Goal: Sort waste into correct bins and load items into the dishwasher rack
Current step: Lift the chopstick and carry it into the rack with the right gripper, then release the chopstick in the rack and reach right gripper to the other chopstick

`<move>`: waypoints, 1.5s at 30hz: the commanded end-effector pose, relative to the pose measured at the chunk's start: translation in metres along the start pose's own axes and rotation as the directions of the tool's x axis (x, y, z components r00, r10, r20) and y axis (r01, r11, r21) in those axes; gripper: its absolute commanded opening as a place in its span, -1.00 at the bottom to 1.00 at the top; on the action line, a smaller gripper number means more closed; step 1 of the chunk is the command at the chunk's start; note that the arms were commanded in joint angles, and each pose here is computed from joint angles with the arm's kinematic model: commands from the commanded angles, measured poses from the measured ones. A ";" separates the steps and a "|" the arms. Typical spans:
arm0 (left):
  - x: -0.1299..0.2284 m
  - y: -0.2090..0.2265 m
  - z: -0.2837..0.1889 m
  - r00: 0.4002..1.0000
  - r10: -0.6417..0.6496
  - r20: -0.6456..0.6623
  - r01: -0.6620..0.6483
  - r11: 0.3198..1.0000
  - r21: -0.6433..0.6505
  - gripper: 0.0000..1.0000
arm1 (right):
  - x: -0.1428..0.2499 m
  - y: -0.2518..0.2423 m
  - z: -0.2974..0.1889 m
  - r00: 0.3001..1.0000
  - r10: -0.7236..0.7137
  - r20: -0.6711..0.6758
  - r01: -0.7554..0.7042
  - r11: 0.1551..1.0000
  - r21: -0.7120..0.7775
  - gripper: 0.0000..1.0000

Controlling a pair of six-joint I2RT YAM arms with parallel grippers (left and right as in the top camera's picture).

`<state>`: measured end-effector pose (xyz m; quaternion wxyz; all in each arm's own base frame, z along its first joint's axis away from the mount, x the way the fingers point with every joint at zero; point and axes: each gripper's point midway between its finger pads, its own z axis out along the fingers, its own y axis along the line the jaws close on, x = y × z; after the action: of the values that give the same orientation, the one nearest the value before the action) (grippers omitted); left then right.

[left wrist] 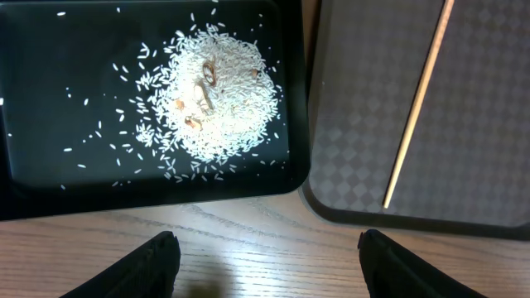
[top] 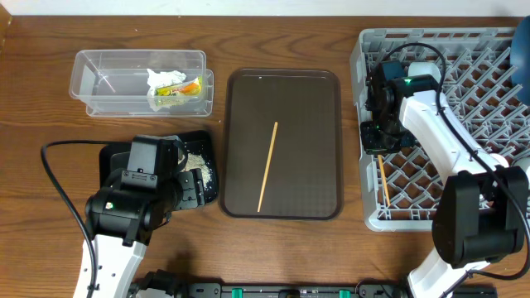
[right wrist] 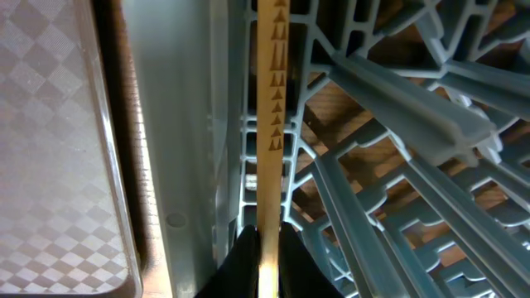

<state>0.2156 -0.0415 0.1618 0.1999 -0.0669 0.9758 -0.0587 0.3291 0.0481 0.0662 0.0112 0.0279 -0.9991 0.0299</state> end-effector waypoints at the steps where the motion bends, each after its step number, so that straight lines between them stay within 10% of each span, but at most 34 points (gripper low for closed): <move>1: -0.001 0.003 -0.001 1.000 -0.003 0.006 0.003 1.000 -0.013 0.45 | 0.001 0.000 -0.001 1.000 0.003 0.000 -0.003 1.000 -0.005 -0.71; 21: -0.002 0.003 -0.001 1.000 -0.003 0.007 0.003 1.000 -0.013 0.45 | -0.038 0.070 -0.162 0.829 0.007 0.559 0.208 0.924 -0.320 0.03; 31: -0.002 0.003 -0.001 1.000 -0.003 0.007 0.003 1.000 -0.013 0.45 | -0.021 0.187 -0.082 0.895 -0.195 0.400 0.342 0.877 -0.338 0.27; 45: -0.001 0.003 -0.001 1.000 -0.003 0.006 0.003 1.000 -0.013 0.45 | -0.008 0.239 0.042 0.967 -0.063 0.248 0.098 0.987 -0.130 0.15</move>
<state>0.2156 -0.0415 0.1618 0.1999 -0.0669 0.9758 -0.0587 0.3213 0.2951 0.0295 -0.1078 0.1222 -0.9830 -0.0847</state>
